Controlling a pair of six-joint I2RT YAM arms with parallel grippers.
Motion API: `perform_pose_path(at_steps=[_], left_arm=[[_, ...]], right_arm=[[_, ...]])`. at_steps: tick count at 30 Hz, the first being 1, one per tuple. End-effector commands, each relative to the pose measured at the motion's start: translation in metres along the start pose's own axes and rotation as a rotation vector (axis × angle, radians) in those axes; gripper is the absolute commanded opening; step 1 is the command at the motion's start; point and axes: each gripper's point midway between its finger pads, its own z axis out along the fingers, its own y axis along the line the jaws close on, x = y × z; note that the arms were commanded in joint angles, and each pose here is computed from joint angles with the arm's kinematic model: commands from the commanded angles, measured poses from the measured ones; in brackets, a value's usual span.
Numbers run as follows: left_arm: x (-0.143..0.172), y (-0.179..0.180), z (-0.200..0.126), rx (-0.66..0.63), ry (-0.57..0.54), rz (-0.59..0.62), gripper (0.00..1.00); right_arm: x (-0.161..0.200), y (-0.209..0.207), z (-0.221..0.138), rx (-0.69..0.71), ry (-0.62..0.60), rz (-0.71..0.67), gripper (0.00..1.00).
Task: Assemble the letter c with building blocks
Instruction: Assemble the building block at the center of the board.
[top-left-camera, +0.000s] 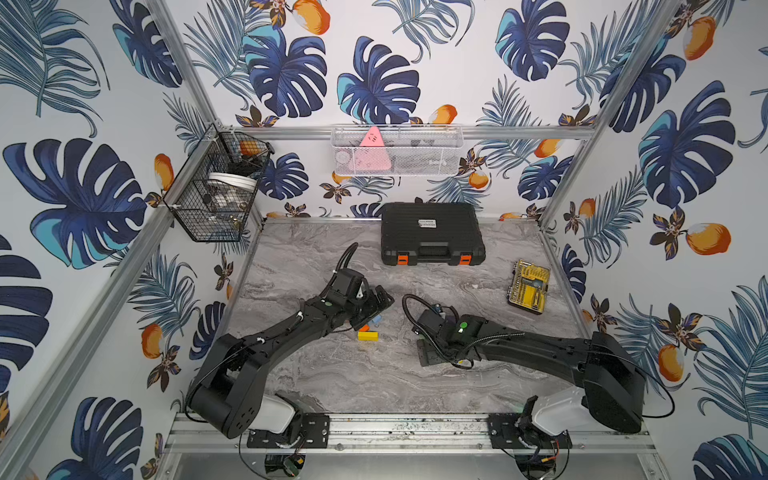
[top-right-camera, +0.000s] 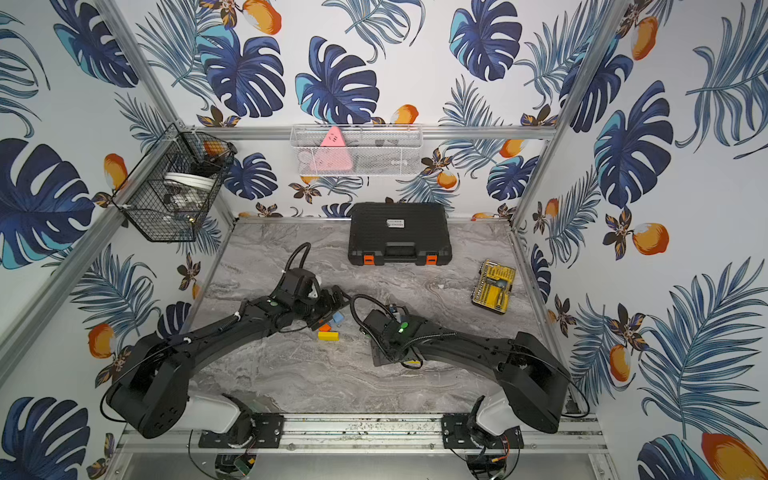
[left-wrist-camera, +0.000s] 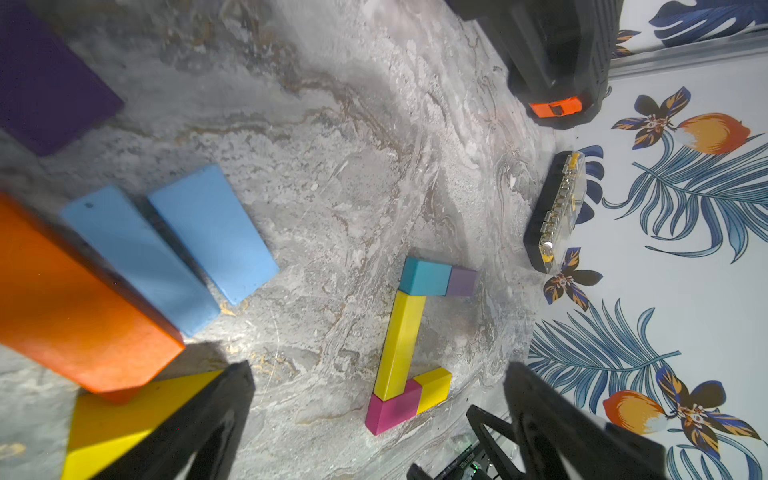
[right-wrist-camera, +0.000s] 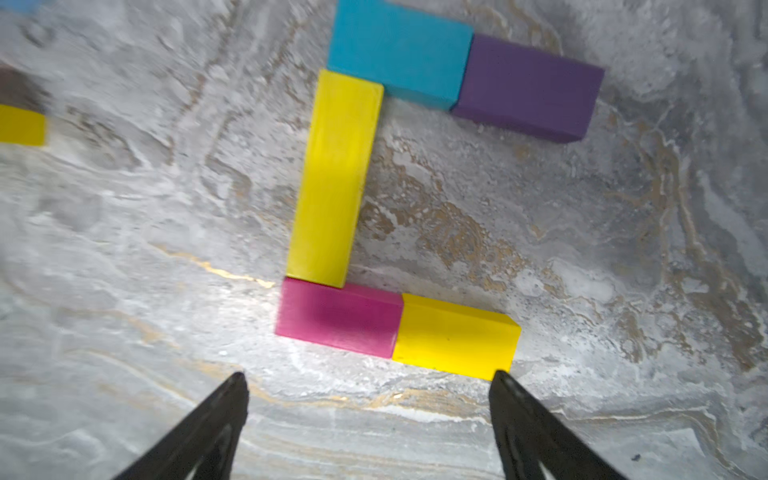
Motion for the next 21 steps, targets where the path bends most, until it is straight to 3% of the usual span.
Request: perform_pose_path(at_steps=[1,7,10,21], left_arm=[[-0.019,0.009,-0.014,-0.052,-0.017,0.039,0.99],[-0.079,0.039,-0.045,-0.083,-0.093,-0.043,0.99],[-0.097,0.057,-0.058,-0.080,-0.119,-0.091,0.99],[-0.111,0.085,-0.063,-0.028,-0.098,-0.197,0.99]], right_arm=[[-0.016,0.019,-0.013,-0.083,-0.003,0.007,0.92],[-0.059,0.077,-0.016,-0.261,0.002,-0.006,0.92],[-0.077,0.095,-0.005,-0.266,0.022,-0.014,0.91],[-0.106,0.122,0.057,-0.235,0.117,-0.036,0.76]])
